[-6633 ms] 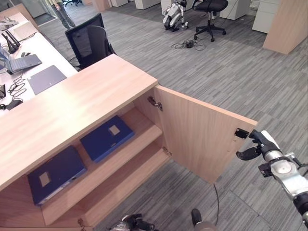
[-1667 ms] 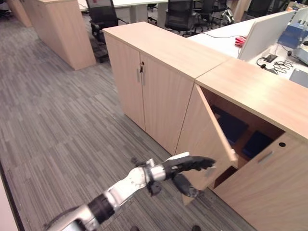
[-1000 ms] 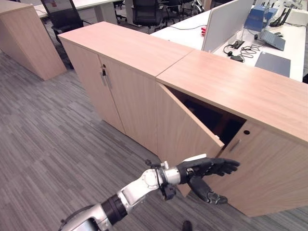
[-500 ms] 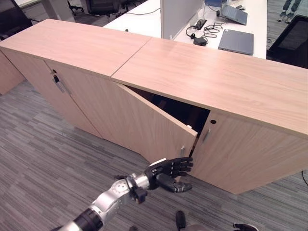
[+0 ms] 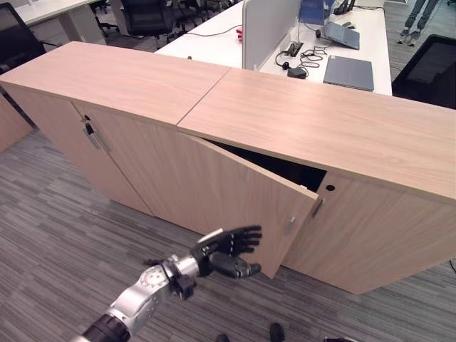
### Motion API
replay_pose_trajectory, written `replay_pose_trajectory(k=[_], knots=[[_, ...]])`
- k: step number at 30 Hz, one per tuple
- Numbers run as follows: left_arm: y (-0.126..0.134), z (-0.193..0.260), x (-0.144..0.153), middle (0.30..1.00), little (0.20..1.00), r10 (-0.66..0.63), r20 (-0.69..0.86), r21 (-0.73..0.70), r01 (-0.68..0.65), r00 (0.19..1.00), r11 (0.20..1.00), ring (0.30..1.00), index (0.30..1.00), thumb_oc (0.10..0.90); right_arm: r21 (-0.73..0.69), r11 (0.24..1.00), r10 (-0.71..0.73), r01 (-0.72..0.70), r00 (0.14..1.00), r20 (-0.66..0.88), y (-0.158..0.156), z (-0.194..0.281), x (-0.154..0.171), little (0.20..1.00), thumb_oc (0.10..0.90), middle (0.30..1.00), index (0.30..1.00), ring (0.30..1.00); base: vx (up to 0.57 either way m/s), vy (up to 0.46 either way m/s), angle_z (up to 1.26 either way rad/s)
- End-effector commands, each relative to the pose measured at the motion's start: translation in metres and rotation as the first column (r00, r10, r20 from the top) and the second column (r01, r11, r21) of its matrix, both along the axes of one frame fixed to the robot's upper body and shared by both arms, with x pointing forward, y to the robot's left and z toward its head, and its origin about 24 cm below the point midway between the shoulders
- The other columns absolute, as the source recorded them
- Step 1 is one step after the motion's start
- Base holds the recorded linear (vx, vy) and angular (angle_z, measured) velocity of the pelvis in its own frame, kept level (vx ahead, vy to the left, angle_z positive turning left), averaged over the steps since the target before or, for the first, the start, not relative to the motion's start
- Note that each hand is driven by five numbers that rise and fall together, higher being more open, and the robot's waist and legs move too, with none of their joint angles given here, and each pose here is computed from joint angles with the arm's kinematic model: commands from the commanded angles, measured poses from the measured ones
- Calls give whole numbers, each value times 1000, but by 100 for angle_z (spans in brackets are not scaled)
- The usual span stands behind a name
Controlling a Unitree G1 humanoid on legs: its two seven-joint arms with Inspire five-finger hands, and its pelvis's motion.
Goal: Put the empty folder in the office cabinet
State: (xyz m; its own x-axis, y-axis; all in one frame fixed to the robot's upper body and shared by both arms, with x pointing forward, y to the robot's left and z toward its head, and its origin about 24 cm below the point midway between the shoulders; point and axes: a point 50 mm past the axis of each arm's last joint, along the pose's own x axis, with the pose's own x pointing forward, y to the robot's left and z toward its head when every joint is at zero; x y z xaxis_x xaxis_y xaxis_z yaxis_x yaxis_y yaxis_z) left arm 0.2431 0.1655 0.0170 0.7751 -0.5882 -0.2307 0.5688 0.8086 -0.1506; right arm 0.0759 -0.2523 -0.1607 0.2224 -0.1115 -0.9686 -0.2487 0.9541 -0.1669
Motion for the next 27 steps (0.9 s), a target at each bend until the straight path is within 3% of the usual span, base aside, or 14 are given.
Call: replay_pose_trajectory(k=[1,6,9,10,13,18,22,27], knots=[[5,41,35,900,900,251,279,-87,-235,927,968,900,900,800,-8,999,-34,34,999,3,-6,1,-6,900,800,900,900,900,6,31,-2],[13,33,39,900,900,399,316,-49,-405,861,913,900,900,800,29,998,-56,56,998,18,4,-2,-9,900,800,900,900,900,14,36,-6],[26,20,33,900,900,466,246,-80,-461,850,884,900,900,800,19,999,-46,45,999,10,2,-1,-11,900,800,900,900,900,11,50,-19],[40,-3,25,900,900,548,134,-97,-540,826,836,900,900,800,11,999,-50,50,999,-6,-2,-1,-14,900,800,900,900,900,30,46,-24],[47,-29,13,900,900,591,29,-40,-590,806,807,900,900,800,0,998,-61,61,998,13,-6,1,-7,900,800,900,900,900,28,34,-20],[55,-75,-13,900,900,614,-148,101,-606,775,789,900,900,800,-10,998,-68,69,997,31,-9,3,-1,900,800,900,900,900,9,13,-1],[63,-127,-54,900,900,671,-390,245,-631,631,736,900,900,800,-23,997,-67,67,997,38,-11,4,5,900,800,900,900,900,0,0,0],[59,-157,-93,900,900,663,-528,365,-564,530,741,900,900,800,-30,998,-61,62,998,33,-9,4,7,900,800,900,900,900,0,0,0]])
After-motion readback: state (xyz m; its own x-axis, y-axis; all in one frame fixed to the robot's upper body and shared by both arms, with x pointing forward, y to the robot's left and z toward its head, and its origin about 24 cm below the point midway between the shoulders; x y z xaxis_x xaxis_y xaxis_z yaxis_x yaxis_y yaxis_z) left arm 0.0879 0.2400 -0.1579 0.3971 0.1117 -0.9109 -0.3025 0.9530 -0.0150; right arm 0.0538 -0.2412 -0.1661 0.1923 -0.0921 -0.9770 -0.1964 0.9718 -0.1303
